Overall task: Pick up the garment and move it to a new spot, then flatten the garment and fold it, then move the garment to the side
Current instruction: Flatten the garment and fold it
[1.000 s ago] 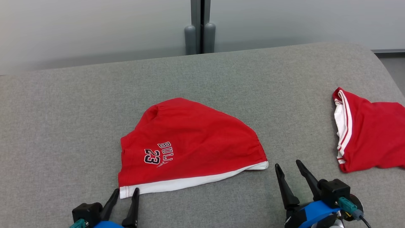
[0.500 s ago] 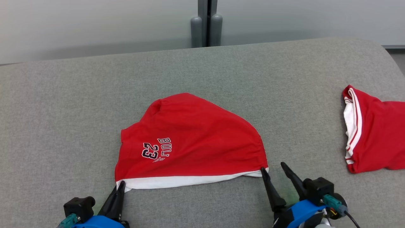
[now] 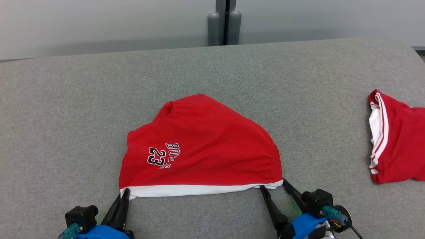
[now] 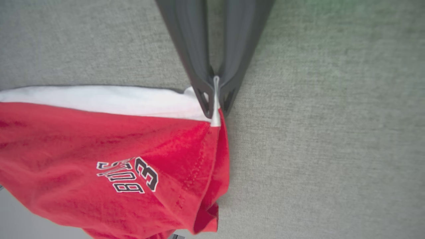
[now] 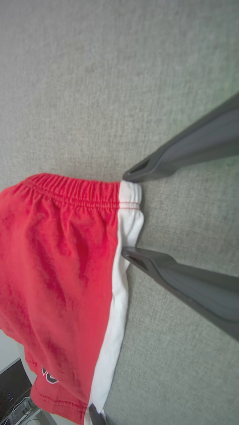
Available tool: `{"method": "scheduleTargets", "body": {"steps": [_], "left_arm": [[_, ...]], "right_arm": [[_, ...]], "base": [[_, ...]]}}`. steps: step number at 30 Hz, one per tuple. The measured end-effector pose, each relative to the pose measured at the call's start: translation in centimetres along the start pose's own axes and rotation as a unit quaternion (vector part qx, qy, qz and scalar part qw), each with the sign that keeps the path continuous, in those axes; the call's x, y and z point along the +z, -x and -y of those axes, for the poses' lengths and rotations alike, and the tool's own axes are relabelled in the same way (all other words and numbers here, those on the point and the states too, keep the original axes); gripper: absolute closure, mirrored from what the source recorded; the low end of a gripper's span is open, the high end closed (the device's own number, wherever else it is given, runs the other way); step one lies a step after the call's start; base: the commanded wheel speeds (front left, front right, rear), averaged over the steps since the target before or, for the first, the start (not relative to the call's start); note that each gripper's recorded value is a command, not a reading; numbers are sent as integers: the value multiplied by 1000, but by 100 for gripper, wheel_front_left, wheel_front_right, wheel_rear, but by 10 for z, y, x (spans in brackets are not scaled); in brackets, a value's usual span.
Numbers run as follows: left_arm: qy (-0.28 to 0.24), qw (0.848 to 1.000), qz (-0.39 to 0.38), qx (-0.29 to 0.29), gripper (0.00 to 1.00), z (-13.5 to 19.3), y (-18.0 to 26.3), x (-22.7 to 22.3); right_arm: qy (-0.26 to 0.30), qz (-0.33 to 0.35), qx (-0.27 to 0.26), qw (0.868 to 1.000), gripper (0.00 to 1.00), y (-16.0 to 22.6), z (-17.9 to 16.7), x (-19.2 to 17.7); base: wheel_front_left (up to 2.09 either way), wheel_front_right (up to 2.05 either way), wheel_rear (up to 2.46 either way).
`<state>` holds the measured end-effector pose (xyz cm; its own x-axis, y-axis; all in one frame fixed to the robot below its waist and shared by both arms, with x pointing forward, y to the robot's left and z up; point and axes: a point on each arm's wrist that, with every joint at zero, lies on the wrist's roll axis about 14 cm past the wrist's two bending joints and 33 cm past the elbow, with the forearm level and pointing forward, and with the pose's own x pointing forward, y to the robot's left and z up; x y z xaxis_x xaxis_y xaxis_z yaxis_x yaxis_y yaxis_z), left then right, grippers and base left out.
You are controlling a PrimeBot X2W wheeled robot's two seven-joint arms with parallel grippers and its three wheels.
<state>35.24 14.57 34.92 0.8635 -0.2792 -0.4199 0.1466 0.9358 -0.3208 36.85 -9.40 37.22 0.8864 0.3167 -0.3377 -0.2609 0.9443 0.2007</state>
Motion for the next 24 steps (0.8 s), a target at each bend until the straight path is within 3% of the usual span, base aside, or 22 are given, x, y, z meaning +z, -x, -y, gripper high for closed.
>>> {"method": "scheduleTargets", "body": {"steps": [3, 11, 17, 18, 19, 24], "left_arm": [[-1, 1000, 0, 2, 100, -1, 0, 0], [-5, 1000, 1, 4, 100, -3, 0, 1], [-8, 1000, 0, 5, 100, -3, 0, 1], [-8, 1000, 0, 5, 100, -3, 0, 0], [-8, 1000, 0, 5, 100, -3, 0, 1], [-6, 1000, 4, 9, 100, -5, 1, 3]], "right_arm": [[2, -2, 4, 1000, 1, 0, -2, -1], [9, -3, 13, 1000, 14, 3, -8, -3], [26, -2, 16, 1000, 71, 5, -9, -2], [27, 0, 16, 1000, 95, 5, -9, -1], [30, 1, 14, 999, 100, 4, -8, 1], [36, 20, 9, 999, 100, 2, -4, 13]], "base": [[0, 0, 0], [0, 0, 0], [0, 0, 0], [0, 0, 0], [0, 0, 0], [0, 0, 0]]}}
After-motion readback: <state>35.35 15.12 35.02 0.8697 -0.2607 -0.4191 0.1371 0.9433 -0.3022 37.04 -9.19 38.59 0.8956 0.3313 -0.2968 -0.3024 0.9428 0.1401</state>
